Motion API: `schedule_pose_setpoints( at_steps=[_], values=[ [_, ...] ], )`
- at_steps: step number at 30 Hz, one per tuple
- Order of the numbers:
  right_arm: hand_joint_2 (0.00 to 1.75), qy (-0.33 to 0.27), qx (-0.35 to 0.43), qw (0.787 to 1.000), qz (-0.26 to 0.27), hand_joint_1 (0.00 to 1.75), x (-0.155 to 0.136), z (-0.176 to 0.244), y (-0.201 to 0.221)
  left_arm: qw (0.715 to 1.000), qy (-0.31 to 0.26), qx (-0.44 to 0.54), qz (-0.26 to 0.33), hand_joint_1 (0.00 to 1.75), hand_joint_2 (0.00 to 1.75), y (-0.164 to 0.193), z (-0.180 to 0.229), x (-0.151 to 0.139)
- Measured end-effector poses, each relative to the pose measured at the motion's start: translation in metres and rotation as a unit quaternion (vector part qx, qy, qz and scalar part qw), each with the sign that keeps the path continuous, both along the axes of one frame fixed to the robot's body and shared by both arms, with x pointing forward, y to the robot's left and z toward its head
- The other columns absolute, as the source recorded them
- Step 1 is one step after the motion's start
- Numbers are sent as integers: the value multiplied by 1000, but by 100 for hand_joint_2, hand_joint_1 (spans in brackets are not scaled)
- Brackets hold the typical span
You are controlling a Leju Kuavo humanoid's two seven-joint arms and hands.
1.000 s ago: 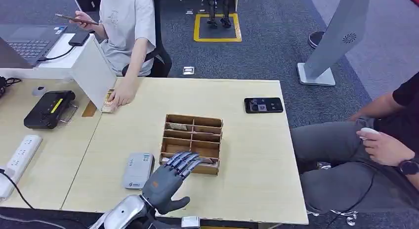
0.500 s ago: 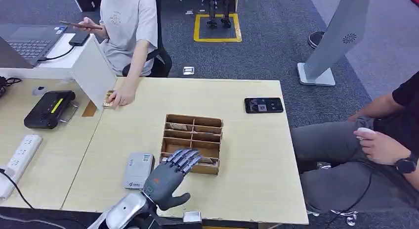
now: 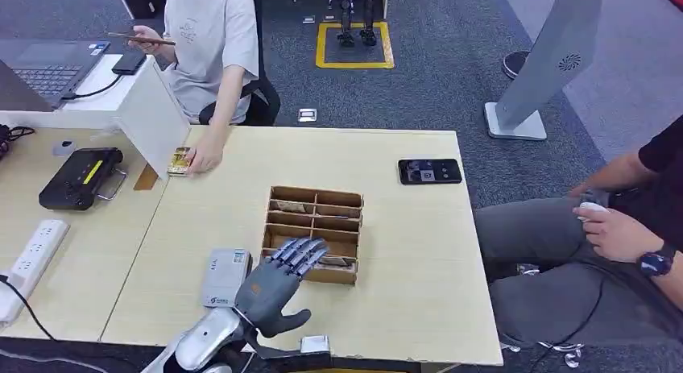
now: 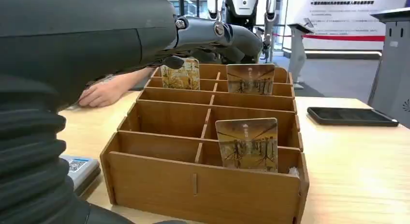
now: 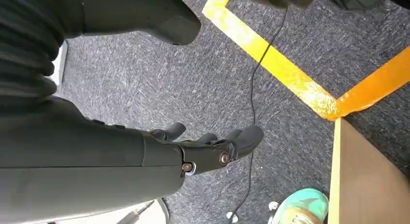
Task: Pass the card to the sensor for recognition and then transmit it.
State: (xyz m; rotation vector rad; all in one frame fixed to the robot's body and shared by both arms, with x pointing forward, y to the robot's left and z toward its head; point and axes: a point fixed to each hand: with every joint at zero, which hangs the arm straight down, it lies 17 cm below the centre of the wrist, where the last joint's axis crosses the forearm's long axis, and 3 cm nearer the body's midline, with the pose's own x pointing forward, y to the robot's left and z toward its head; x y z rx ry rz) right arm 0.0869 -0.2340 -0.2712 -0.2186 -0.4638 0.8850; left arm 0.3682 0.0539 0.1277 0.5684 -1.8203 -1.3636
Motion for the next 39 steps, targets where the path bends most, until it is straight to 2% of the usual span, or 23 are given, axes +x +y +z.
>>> schedule_pose_setpoints(
  at_steps=[39],
  values=[
    [175, -1, 0, 1000, -3, 0, 2, 0, -2, 1000, 25, -5, 6, 0, 175, -7, -6, 10]
  ],
)
